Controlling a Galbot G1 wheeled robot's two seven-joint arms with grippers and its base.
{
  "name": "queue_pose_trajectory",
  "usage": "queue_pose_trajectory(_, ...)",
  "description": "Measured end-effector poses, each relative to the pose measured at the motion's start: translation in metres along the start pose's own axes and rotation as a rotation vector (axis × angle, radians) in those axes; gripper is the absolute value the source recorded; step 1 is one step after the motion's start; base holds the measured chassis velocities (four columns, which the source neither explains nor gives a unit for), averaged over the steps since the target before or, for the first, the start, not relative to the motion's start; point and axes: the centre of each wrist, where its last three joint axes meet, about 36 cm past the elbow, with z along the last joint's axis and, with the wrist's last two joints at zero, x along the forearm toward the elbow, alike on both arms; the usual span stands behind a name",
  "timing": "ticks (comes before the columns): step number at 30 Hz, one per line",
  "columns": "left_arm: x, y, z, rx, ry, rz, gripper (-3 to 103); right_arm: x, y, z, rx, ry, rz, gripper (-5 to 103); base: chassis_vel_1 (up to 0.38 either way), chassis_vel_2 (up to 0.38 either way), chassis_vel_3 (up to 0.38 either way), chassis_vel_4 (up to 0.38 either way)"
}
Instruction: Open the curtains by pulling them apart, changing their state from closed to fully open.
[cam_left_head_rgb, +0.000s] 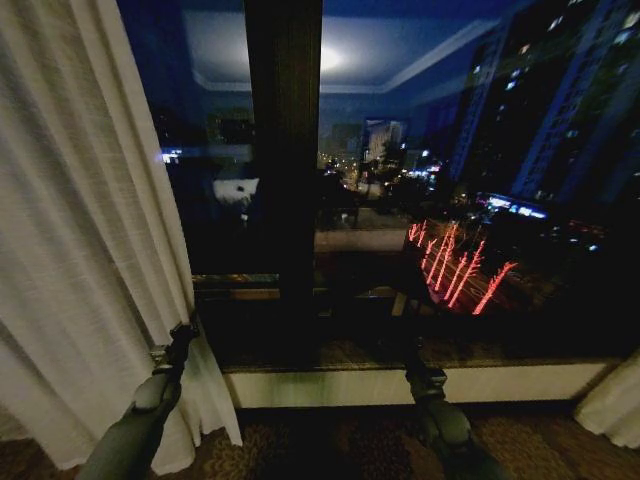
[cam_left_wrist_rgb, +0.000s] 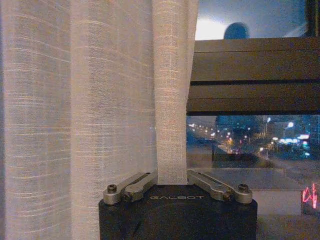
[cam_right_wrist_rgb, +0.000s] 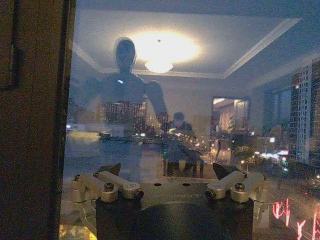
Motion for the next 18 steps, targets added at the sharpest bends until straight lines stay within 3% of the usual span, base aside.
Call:
queue_pose_trajectory(9,0.0044,0.0046,0.0007,-0.007,0.0,-0.012,0,0.0,0.0,0.0,0.0,0.0,0.0,100,0.101,0.1,-0.098,-0.11)
queue_pose_trajectory(18,0.0073,0.0076,0.0,-0.01,-0.005,-0.019,0,0.0,0.0,0.0,0.0,0.0,0.0,100,0.237,0.261,-0.238,-0.243)
